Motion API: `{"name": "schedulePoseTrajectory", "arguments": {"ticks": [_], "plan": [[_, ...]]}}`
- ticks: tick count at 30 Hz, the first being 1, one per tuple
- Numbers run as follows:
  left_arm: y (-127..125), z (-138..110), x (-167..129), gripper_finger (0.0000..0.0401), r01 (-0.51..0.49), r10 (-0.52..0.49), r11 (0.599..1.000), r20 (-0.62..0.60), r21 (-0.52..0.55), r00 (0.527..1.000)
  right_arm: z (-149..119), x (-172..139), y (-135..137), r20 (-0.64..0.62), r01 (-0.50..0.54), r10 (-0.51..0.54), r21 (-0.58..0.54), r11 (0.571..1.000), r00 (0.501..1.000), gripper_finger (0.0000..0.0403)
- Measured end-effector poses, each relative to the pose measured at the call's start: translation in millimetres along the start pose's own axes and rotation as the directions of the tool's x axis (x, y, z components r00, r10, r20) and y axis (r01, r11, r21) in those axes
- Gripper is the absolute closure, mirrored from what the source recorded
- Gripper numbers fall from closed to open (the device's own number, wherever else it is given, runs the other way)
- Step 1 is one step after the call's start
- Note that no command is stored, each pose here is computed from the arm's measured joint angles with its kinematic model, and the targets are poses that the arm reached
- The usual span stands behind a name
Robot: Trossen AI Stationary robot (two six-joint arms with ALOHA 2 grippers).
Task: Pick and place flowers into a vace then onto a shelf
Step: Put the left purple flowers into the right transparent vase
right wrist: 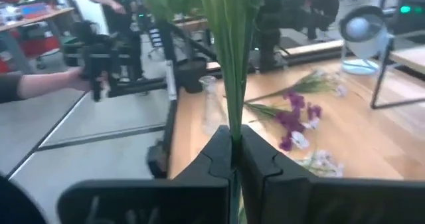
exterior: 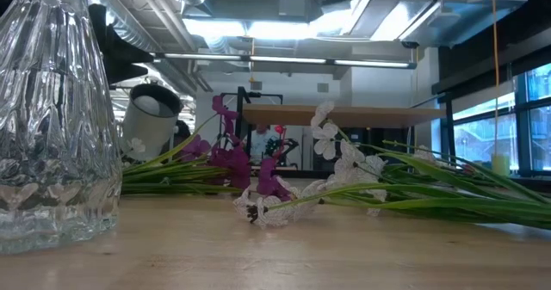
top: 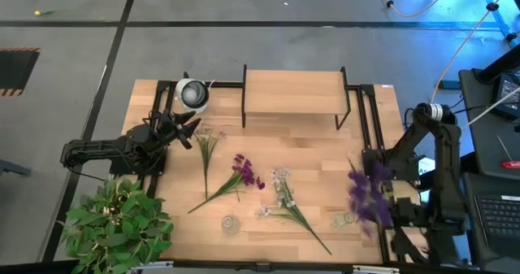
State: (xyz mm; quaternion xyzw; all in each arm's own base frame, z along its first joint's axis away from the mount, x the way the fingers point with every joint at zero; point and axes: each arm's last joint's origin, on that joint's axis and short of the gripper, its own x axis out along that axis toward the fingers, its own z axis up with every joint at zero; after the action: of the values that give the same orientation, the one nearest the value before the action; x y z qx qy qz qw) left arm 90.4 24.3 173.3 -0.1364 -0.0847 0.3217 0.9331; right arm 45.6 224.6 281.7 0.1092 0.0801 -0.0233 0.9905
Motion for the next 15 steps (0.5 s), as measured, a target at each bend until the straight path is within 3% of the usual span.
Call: {"name": "schedulePoseTrajectory", "arguments": {"ticks": [8,15], "plan": [[0,0,0,0.0205,-0.001,0.001,1.000,-0.001,-0.006,1.000,-35,4,-12,0.060,-0.006,0.004,0.030,1.000,0.998,0.0394],[0,0,0,0.0205,-0.002,0.002,1.000,0.000,-0.006,1.000,-46,6,-19,0.096,-0.003,0.001,0.012,1.000,0.995,0.0394]]}}
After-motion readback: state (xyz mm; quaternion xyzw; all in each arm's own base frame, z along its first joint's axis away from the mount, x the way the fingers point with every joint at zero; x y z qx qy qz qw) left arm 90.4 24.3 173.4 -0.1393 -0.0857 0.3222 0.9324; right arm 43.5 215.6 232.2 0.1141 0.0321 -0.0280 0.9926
